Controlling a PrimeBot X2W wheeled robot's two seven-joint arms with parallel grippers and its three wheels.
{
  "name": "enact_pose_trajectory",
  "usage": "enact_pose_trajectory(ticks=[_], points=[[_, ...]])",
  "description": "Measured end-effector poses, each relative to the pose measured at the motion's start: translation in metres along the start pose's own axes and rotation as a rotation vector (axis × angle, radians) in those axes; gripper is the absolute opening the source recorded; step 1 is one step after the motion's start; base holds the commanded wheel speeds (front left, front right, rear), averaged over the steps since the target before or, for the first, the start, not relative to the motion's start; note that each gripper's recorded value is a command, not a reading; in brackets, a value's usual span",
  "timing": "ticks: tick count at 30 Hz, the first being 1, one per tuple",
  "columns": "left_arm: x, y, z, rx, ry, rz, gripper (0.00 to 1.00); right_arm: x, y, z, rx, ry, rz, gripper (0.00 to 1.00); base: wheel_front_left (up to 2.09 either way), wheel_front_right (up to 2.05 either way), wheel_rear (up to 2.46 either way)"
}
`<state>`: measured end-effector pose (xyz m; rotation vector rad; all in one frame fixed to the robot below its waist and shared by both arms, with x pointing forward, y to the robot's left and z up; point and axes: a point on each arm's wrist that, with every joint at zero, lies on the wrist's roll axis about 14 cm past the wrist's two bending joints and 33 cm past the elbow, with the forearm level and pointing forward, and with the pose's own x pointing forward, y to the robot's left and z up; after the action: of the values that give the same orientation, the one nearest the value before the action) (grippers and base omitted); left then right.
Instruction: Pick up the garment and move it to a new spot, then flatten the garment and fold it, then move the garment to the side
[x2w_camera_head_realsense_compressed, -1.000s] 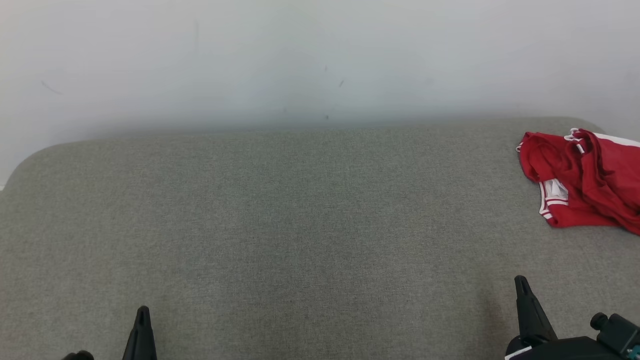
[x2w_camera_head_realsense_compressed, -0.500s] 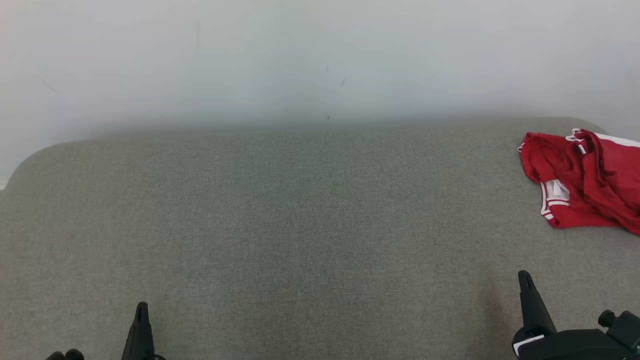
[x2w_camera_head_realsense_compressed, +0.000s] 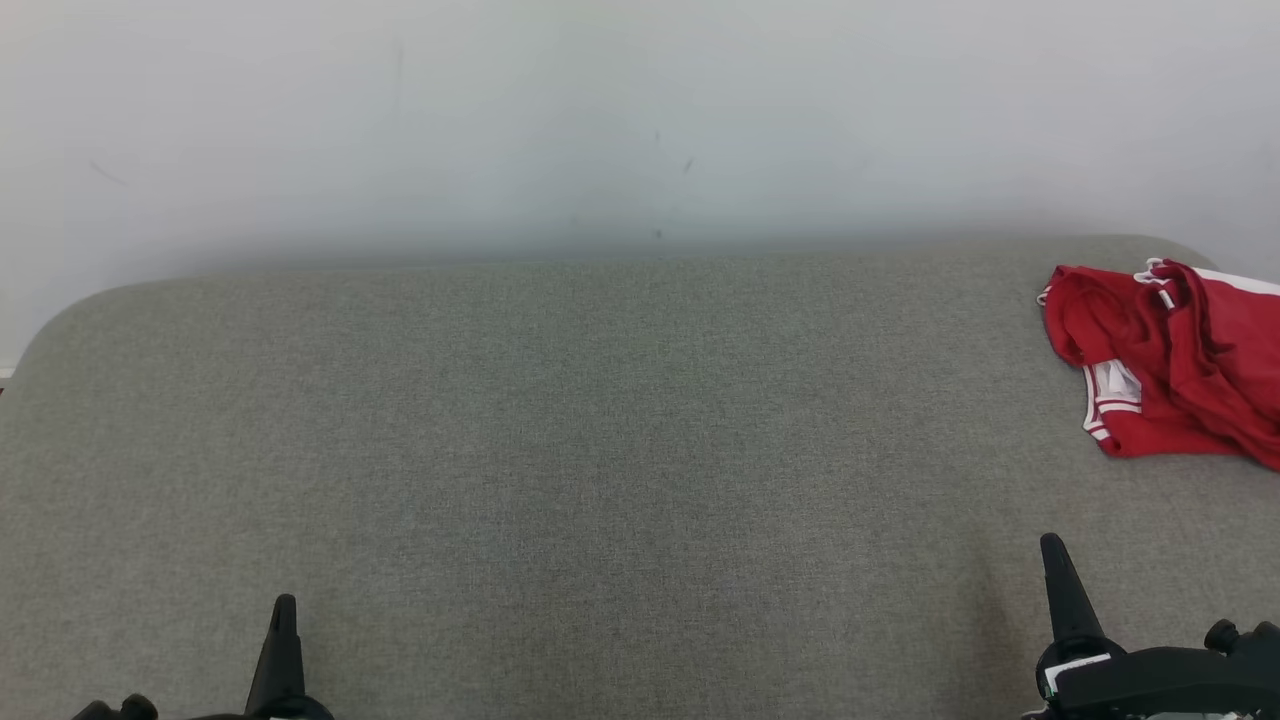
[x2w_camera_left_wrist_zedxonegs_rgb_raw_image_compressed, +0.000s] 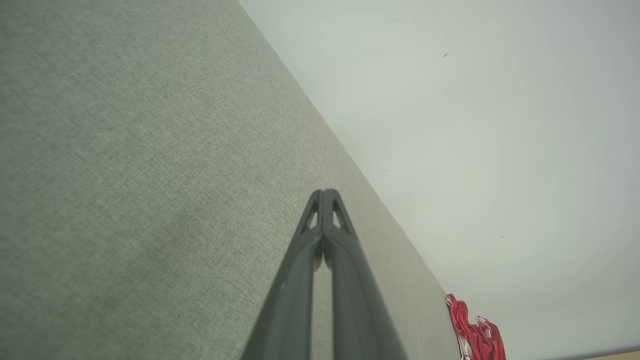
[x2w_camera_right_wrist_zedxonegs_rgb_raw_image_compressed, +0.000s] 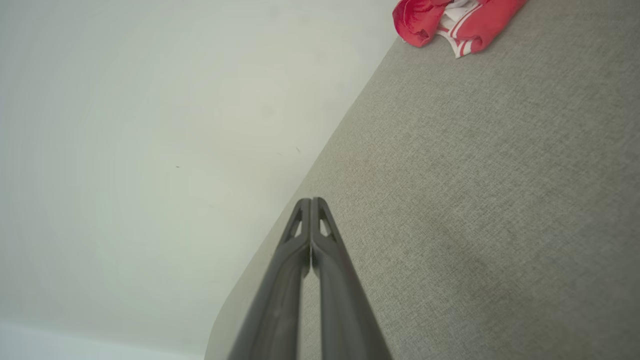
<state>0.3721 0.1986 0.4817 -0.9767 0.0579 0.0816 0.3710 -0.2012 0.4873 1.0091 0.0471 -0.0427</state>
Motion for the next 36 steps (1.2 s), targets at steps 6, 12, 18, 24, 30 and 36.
enact_pose_trajectory(ticks=[6,12,18,24,30,36], points=[[0.0018,-0.0013,0.0014,-0.068,0.001,-0.004,0.00,0.0006,-0.0008,-0.0003,0.062,0.003,-0.005,0.00,0.00,0.00,0.00],[0.0034,-0.0030,0.0025,-0.132,0.004,-0.010,0.00,0.0021,0.0002,0.0007,0.123,0.001,-0.004,0.00,0.00,0.00,0.00],[0.0043,-0.0034,0.0031,-0.190,0.006,-0.012,0.00,0.0050,0.0031,0.0026,0.181,-0.002,0.004,0.00,0.00,0.00,0.00],[0.0071,-0.0071,0.0048,-0.248,0.008,-0.023,0.00,0.0058,0.0036,0.0026,0.235,0.001,0.005,0.00,0.00,0.00,0.00],[0.0072,-0.0071,0.0051,-0.302,0.012,-0.025,0.00,0.0073,0.0050,0.0037,0.287,-0.002,0.009,0.00,0.00,0.00,0.00],[0.0081,-0.0090,0.0062,-0.354,0.014,-0.035,0.00,0.0098,0.0084,0.0052,0.332,-0.001,0.021,0.00,0.00,0.00,0.00]])
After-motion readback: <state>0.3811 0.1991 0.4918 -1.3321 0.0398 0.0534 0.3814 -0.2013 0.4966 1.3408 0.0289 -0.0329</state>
